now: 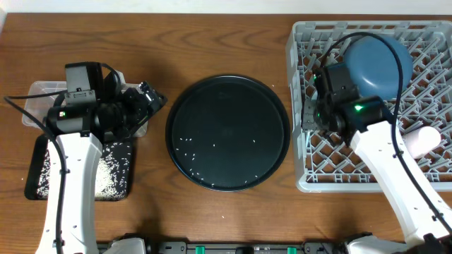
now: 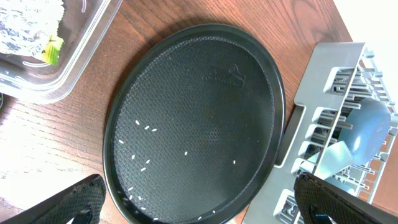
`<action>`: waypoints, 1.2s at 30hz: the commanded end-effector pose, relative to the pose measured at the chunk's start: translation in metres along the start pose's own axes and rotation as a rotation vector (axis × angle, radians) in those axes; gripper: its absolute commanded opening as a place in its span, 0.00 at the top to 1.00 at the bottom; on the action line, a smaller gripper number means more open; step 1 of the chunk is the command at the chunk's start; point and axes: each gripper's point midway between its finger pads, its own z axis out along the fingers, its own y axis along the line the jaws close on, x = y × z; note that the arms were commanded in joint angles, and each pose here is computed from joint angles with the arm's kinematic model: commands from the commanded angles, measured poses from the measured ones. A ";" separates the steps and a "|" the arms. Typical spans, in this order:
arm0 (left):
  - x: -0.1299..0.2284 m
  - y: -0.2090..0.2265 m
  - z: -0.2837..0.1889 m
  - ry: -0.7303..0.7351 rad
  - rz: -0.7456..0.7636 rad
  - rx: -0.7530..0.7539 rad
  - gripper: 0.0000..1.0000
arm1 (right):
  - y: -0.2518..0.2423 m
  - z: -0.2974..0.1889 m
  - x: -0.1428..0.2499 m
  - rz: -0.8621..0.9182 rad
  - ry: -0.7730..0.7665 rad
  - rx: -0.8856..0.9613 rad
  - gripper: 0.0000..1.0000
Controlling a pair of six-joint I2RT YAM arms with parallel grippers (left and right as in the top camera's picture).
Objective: Sort waste into correct bins and load items into the dishwasher rack
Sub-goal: 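Lower the knife into the rack slots beside the white cup with the right gripper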
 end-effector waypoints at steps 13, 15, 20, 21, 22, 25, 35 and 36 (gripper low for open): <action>-0.003 0.002 -0.001 -0.007 0.007 -0.009 0.02 | -0.013 -0.001 -0.039 -0.037 -0.127 -0.001 0.32; -0.003 0.002 -0.001 -0.007 0.007 -0.009 0.02 | -0.011 -0.002 -0.042 -0.051 -0.142 -0.005 0.32; -0.003 0.002 -0.001 -0.007 0.007 -0.009 0.02 | -0.007 -0.003 -0.040 -0.053 -0.131 -0.031 0.33; -0.003 0.002 -0.001 -0.007 0.007 -0.009 0.02 | -0.005 -0.004 -0.037 -0.054 -0.121 -0.044 0.33; -0.003 0.002 -0.001 -0.007 0.007 -0.009 0.02 | -0.005 -0.005 -0.035 -0.055 -0.115 -0.050 0.33; -0.003 0.002 -0.001 -0.007 0.007 -0.009 0.02 | -0.006 -0.009 -0.031 -0.051 -0.108 -0.048 0.23; -0.003 0.002 -0.001 -0.007 0.007 -0.009 0.02 | -0.008 -0.010 -0.029 -0.052 -0.099 -0.040 0.01; -0.003 0.002 -0.001 -0.007 0.007 -0.009 0.02 | -0.008 -0.010 -0.029 -0.052 -0.099 -0.040 0.01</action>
